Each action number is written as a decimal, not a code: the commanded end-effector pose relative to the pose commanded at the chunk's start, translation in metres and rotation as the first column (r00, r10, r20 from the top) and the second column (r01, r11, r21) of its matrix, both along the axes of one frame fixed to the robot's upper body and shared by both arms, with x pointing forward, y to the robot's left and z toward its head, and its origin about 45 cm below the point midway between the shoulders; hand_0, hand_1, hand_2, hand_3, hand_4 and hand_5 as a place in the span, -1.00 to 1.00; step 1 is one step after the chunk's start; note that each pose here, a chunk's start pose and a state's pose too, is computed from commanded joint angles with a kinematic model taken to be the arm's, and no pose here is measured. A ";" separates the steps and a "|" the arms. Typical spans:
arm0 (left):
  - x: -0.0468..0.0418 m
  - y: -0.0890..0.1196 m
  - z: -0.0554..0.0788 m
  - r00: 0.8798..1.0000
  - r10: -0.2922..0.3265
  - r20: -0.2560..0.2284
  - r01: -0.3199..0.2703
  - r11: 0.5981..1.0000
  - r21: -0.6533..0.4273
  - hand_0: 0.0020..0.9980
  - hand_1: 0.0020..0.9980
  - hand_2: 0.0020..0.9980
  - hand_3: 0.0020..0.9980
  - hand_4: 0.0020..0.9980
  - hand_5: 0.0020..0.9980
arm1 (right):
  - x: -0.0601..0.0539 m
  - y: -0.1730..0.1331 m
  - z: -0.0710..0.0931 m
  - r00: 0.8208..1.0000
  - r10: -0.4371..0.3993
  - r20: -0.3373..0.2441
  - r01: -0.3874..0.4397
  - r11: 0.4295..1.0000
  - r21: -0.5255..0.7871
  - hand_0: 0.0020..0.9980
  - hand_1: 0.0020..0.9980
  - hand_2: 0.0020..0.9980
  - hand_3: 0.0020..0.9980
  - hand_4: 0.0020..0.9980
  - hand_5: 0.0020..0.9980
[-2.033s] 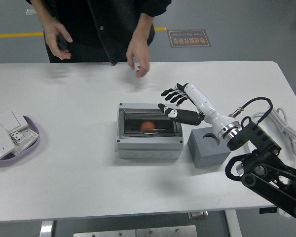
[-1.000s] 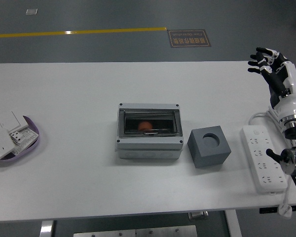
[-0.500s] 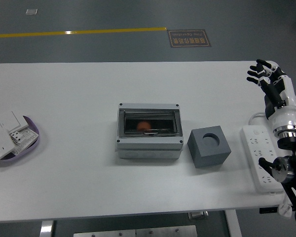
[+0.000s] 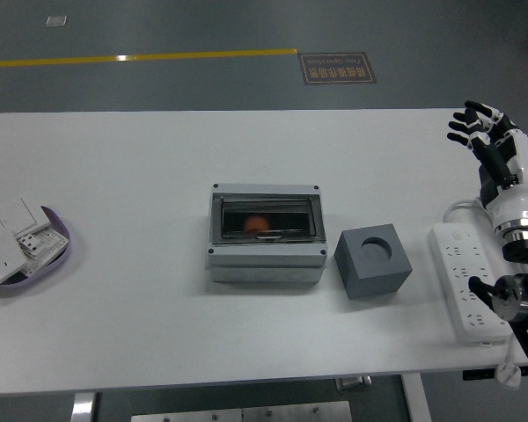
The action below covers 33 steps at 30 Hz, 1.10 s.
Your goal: Pick up the cylinder from the cube,place it in the box,flap close box
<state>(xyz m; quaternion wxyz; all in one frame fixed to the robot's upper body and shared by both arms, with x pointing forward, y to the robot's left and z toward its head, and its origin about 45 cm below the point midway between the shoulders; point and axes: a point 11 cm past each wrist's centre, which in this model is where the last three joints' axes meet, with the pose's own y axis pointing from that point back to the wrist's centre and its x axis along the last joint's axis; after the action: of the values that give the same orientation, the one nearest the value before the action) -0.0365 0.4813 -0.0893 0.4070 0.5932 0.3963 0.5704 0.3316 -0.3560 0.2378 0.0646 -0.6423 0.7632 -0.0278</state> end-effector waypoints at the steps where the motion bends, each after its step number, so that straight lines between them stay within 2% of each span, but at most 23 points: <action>1: 0.0006 0.000 0.000 1.000 0.000 0.001 0.000 1.000 0.001 0.19 0.25 0.24 0.27 0.38 -0.57 | 0.000 0.000 0.000 1.000 0.000 0.001 0.000 1.000 0.000 0.27 0.26 0.22 0.30 0.41 -0.25; 5: 0.0016 0.001 0.000 1.000 0.005 0.006 -0.005 1.000 0.003 0.19 0.25 0.24 0.27 0.38 -0.57 | 0.001 0.000 0.002 1.000 0.003 0.003 -0.003 1.000 -0.005 0.27 0.26 0.22 0.30 0.41 -0.25; 15: -0.0031 -0.003 -0.002 1.000 0.008 -0.006 -0.008 1.000 -0.003 0.19 0.25 0.24 0.27 0.38 -0.57 | 0.002 -0.003 -0.003 1.000 0.007 -0.014 -0.007 1.000 -0.003 0.27 0.26 0.22 0.30 0.41 -0.26; 20: -0.0060 -0.004 -0.002 1.000 0.008 -0.014 -0.008 1.000 -0.003 0.19 0.25 0.24 0.27 0.38 -0.57 | 0.006 -0.001 0.001 1.000 0.015 -0.001 -0.015 1.000 0.007 0.28 0.26 0.22 0.30 0.41 -0.26; 26: -0.0097 -0.001 -0.001 1.000 0.012 -0.019 -0.012 1.000 0.009 0.19 0.25 0.24 0.27 0.38 -0.57 | 0.012 0.009 0.002 0.998 0.064 0.013 -0.064 0.997 0.037 0.28 0.26 0.22 0.30 0.41 -0.26; 33: -0.0045 -0.004 -0.002 1.000 0.002 -0.015 -0.002 1.000 0.001 0.19 0.25 0.24 0.27 0.38 -0.57 | 0.014 0.011 0.001 0.997 0.070 0.014 -0.070 0.996 0.050 0.30 0.26 0.23 0.30 0.41 -0.26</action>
<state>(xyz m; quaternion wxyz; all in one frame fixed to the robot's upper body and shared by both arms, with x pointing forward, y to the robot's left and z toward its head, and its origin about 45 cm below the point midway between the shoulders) -0.0410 0.4771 -0.0918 0.4030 0.5973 0.3998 0.5666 0.3454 -0.3452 0.2389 0.0864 -0.6667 0.7402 -0.0104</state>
